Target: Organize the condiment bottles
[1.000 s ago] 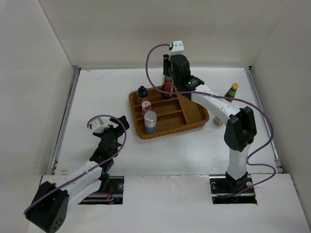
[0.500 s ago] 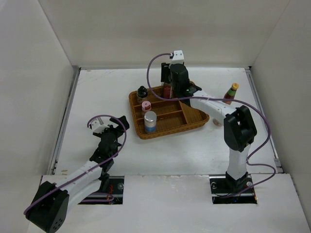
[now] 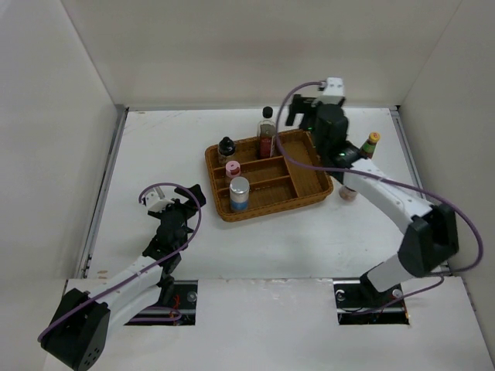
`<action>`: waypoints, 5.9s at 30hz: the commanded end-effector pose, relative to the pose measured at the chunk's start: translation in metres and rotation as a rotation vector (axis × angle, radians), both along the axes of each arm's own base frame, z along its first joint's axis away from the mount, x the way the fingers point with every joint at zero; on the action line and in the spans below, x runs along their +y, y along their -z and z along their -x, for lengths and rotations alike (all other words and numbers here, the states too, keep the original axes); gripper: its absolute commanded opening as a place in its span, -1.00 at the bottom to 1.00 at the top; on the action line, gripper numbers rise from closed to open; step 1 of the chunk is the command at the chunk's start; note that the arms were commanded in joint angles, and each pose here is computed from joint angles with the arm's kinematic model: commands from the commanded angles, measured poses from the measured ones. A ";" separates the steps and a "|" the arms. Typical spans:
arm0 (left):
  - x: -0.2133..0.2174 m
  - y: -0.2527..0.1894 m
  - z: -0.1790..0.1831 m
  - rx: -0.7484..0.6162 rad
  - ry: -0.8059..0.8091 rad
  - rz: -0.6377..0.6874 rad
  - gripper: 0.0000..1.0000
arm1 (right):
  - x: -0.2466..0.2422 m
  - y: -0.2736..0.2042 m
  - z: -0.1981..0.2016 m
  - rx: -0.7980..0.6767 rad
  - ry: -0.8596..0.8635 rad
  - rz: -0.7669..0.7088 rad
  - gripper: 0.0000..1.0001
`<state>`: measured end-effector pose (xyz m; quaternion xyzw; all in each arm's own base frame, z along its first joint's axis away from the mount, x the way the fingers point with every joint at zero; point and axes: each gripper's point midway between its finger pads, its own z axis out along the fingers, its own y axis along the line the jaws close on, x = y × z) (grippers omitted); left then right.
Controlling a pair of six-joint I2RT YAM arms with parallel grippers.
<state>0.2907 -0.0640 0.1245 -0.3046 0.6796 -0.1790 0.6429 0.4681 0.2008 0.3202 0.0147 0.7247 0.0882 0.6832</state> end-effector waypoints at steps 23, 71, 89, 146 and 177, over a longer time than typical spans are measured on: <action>-0.009 -0.010 -0.005 -0.035 0.024 0.030 1.00 | -0.265 0.129 -0.012 0.304 0.672 -0.004 0.65; -0.011 -0.009 -0.006 -0.035 0.042 0.045 1.00 | 0.067 0.016 0.028 -0.030 -0.047 -0.072 -0.38; -0.009 -0.011 -0.005 -0.040 0.044 0.049 1.00 | 0.073 0.087 0.022 0.083 -0.039 0.014 0.30; -0.011 -0.013 -0.006 -0.043 0.059 0.056 1.00 | -0.107 0.079 0.130 0.133 0.277 -0.105 -0.03; 0.006 0.009 -0.012 0.056 -0.014 0.012 1.00 | 0.072 0.184 0.120 0.301 -0.116 0.014 0.34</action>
